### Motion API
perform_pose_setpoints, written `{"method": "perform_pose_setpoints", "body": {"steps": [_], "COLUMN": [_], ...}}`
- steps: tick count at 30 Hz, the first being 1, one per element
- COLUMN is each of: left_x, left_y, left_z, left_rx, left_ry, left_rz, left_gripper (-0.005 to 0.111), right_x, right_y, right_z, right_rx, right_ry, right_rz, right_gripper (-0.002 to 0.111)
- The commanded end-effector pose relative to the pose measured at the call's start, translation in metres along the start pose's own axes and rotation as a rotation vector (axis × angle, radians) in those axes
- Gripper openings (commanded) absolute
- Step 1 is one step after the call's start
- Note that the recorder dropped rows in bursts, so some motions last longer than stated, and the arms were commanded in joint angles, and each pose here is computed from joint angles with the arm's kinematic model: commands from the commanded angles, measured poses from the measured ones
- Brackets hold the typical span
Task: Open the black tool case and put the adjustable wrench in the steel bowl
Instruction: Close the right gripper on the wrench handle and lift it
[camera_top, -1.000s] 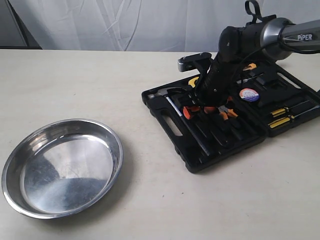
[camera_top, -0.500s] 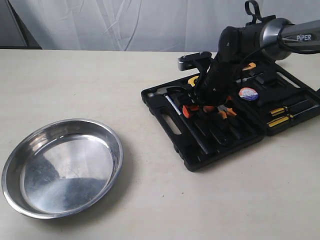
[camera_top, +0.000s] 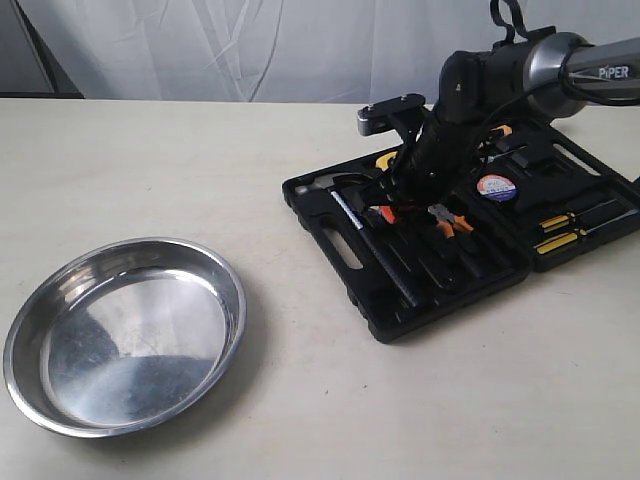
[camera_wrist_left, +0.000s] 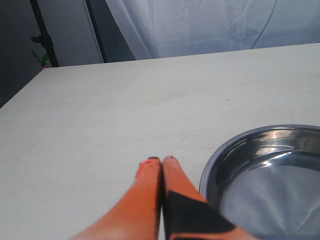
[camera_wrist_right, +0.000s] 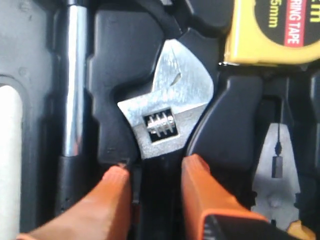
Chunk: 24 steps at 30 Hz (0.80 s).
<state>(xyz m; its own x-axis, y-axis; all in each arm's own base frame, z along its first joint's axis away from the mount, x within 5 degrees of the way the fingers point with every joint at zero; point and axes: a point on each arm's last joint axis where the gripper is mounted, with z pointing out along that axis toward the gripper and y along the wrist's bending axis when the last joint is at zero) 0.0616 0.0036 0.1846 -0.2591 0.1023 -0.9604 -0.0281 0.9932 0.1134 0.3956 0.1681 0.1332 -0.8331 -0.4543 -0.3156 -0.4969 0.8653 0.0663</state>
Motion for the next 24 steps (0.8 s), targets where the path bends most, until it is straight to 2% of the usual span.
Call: {"method": "perform_pose_setpoints", "body": {"steps": [1, 4, 5, 6, 11, 24], "left_x": [-0.002, -0.002, -0.002, -0.002, -0.002, -0.002], "left_y": [0.0, 0.0, 0.0, 0.0, 0.0, 0.0], "left_z": [0.0, 0.0, 0.0, 0.0, 0.0, 0.0], "left_rx": [-0.002, -0.002, -0.002, -0.002, -0.002, -0.002], "left_ry": [-0.019, -0.019, -0.019, -0.019, -0.019, -0.019], "left_rz": [-0.013, -0.013, -0.013, -0.013, -0.013, -0.013], "left_gripper": [0.0, 0.0, 0.0, 0.0, 0.0, 0.0], "right_x": [0.004, 0.009, 0.01, 0.012, 0.019, 0.021], "right_y": [-0.006, -0.006, -0.007, -0.007, -0.006, -0.008], "right_z": [0.007, 0.017, 0.023, 0.028, 0.034, 0.018], "right_rx": [0.023, 0.016, 0.014, 0.01, -0.003, 0.046], "right_ry": [0.022, 0.063, 0.075, 0.084, 0.148, 0.197], "right_rz": [-0.02, -0.018, -0.015, -0.007, 0.002, 0.064], "right_gripper": [0.029, 0.041, 0.049, 0.05, 0.05, 0.05]}}
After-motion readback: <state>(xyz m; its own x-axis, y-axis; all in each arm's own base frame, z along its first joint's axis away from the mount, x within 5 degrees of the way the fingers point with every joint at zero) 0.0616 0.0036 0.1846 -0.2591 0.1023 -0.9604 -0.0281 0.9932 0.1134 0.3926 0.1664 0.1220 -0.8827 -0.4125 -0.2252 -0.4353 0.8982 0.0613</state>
